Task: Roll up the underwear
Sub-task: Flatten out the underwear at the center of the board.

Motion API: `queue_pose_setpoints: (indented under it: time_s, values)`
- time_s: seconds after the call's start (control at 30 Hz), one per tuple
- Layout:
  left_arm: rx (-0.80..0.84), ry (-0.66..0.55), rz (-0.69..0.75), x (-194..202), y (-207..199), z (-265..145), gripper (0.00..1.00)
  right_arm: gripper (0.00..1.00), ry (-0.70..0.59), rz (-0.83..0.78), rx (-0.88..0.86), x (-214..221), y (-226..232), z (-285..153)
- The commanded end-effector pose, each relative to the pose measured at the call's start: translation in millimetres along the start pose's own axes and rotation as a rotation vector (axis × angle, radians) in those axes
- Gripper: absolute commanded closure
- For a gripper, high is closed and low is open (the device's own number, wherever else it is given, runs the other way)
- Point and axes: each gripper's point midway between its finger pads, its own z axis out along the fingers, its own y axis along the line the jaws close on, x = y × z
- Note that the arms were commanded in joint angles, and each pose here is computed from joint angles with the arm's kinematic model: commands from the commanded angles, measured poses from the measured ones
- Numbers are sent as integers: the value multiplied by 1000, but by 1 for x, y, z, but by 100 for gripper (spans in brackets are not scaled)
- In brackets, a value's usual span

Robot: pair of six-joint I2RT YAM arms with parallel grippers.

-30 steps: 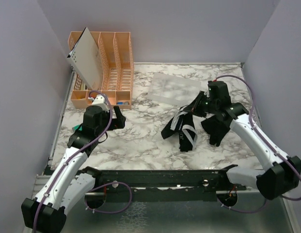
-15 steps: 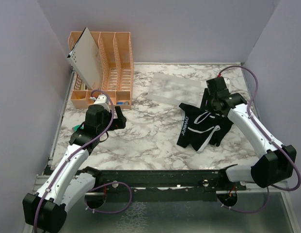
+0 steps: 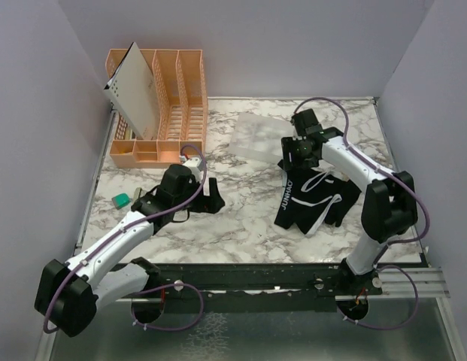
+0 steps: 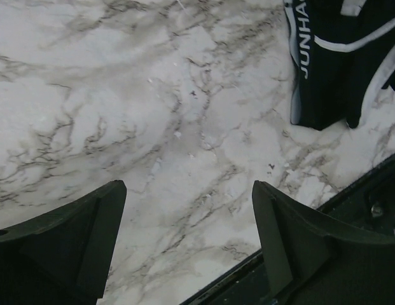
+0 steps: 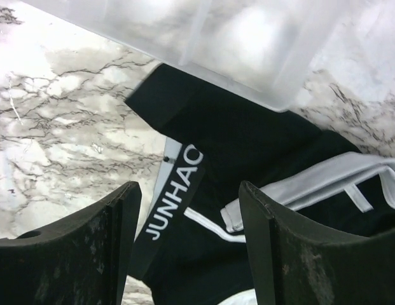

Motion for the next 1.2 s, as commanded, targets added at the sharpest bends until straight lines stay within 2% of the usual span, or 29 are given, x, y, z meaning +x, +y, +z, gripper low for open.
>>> queue_pose_setpoints:
  time_s: [0.0,0.23,0.43,0.53,0.6,0.77,0.9,1.03,1.17]
  values:
    - [70,-15,-43,9,-27,8,13,33,1,-150,75,-7,18,13]
    - [24,-56,-48,6,-24,-1,11,29,-10,-257,296,-12,9,37]
    - [9,-58,-39,7,-20,-5,9,33,-9,-281,400,-20,-1,50]
    - [14,-52,-45,11,-20,-5,10,41,-27,-278,413,-24,-1,53]
    - [25,-45,-40,13,-21,-5,11,50,-48,-263,412,-29,0,50]
    - [117,-12,-20,18,-36,0,14,90,-95,-234,392,-38,2,28]
    - [183,20,-6,24,-49,8,15,97,-180,-165,344,-46,5,-14]
    - [252,26,14,24,-72,23,15,98,-281,-83,319,-50,0,-60]
    - [251,105,50,41,-93,51,15,97,-308,-37,306,-38,-7,-83]
